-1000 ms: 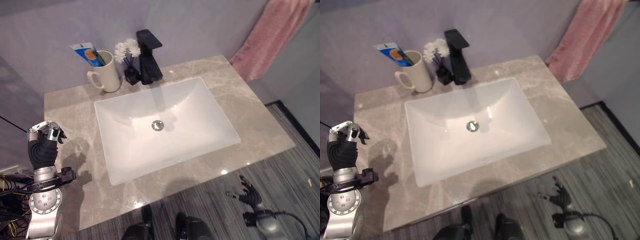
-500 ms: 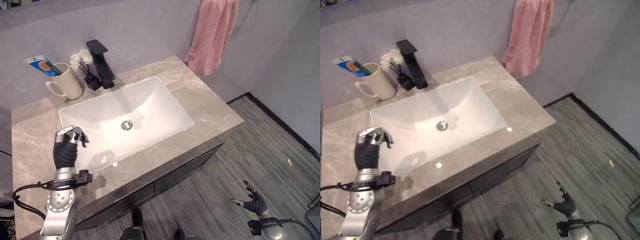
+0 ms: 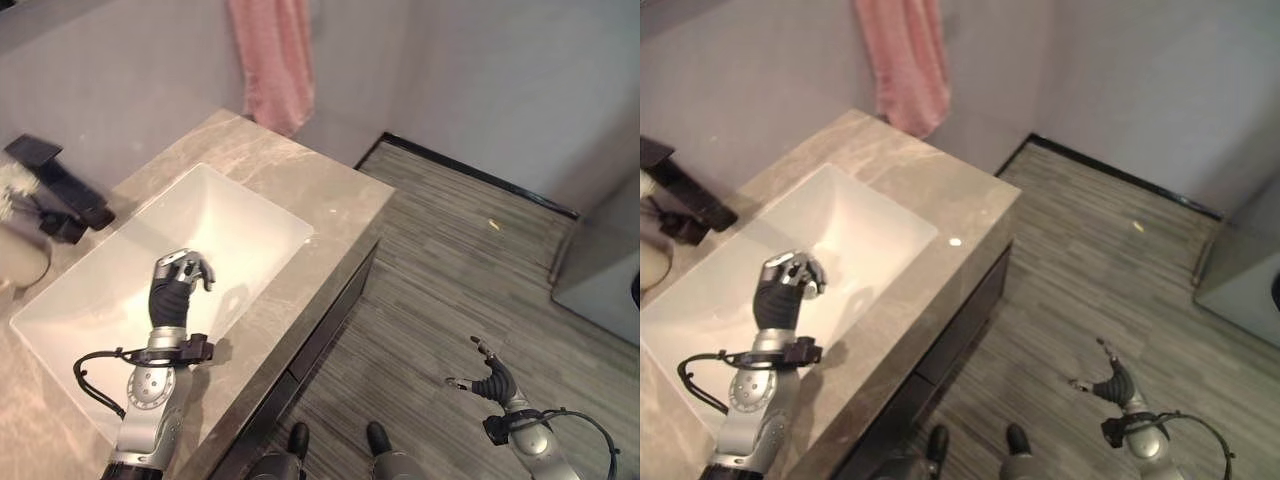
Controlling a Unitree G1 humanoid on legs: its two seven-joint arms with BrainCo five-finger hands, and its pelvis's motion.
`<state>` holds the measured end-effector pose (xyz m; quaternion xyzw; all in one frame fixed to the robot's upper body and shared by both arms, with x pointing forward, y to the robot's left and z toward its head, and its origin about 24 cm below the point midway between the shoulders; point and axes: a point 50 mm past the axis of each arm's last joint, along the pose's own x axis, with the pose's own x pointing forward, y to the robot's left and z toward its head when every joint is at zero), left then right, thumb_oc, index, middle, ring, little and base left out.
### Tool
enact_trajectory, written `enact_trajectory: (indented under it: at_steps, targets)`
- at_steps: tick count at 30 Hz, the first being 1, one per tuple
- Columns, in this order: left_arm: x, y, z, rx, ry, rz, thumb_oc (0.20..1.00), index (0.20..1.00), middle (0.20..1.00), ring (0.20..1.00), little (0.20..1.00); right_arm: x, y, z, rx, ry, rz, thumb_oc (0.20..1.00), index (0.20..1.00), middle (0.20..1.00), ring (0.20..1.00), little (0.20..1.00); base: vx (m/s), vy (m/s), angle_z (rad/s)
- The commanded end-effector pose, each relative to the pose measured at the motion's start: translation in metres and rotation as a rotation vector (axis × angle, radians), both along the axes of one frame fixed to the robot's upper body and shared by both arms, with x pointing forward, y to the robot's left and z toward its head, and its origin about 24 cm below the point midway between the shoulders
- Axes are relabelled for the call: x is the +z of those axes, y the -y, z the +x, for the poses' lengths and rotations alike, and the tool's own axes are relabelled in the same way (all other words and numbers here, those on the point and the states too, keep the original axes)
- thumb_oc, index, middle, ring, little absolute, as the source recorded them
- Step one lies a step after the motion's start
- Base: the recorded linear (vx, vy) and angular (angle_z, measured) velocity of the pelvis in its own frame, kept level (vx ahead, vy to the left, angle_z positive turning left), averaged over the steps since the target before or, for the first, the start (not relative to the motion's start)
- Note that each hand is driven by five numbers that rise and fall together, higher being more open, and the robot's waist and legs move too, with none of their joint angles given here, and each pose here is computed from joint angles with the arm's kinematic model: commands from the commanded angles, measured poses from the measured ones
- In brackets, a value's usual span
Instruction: Put brush and paste in cup on sink, flatten towel.
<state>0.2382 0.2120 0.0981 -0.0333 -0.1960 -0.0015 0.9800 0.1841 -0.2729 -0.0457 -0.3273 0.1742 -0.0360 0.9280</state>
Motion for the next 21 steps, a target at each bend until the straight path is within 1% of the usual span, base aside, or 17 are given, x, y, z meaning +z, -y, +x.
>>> enact_trajectory:
  at_steps: [1, 3, 5, 7, 11, 16, 19, 21]
  targets:
    - [0.021, 0.003, 0.002, -0.024, 0.120, 0.023, 0.200, 0.200, 0.200, 0.200, 0.200, 0.020, 0.010, 0.015, 0.000, 0.098, -0.079, 1.000, 1.000, 1.000, 1.000, 1.000, 0.02, 0.202, -1.66]
    - [0.022, 0.004, 0.004, -0.037, 0.115, 0.043, 0.200, 0.200, 0.200, 0.200, 0.200, 0.026, 0.006, 0.022, 0.011, 0.133, -0.084, 1.000, 1.000, 1.000, 1.000, 1.000, -0.03, 0.047, -1.26]
    - [0.022, 0.004, 0.002, -0.041, 0.114, 0.060, 0.200, 0.200, 0.200, 0.200, 0.200, 0.027, -0.001, 0.029, 0.027, 0.148, -0.072, 1.000, 1.000, 1.000, 1.000, 1.000, -0.08, 0.006, -1.95]
    - [0.017, 0.001, -0.003, -0.037, 0.092, 0.051, 0.200, 0.200, 0.200, 0.200, 0.200, 0.029, -0.011, 0.037, 0.076, 0.154, -0.076, 1.000, 1.000, 1.000, 1.000, 1.000, -0.05, 0.010, -1.52]
    - [0.014, 0.004, -0.003, -0.056, 0.080, 0.031, 0.200, 0.200, 0.200, 0.200, 0.200, 0.027, -0.010, 0.032, 0.078, 0.140, -0.077, 1.000, 1.000, 1.000, 1.000, 1.000, 0.00, -0.090, -1.08]
    - [-0.013, 0.014, 0.007, -0.075, -0.049, 0.016, 0.200, 0.200, 0.200, 0.200, 0.200, 0.011, 0.009, 0.008, -0.013, 0.053, -0.045, 1.000, 1.000, 1.000, 1.000, 1.000, 0.08, -0.191, -0.05]
    - [-0.024, 0.014, 0.009, -0.062, -0.105, 0.041, 0.200, 0.200, 0.200, 0.200, 0.200, 0.010, 0.011, 0.003, -0.040, 0.049, -0.004, 1.000, 1.000, 1.000, 1.000, 1.000, 0.02, -0.163, 0.16]
    - [-0.049, 0.015, 0.012, -0.054, -0.230, 0.088, 0.200, 0.200, 0.200, 0.200, 0.200, 0.008, 0.008, 0.002, -0.057, 0.050, 0.077, 1.000, 1.000, 1.000, 1.000, 1.000, -0.02, -0.176, 0.38]
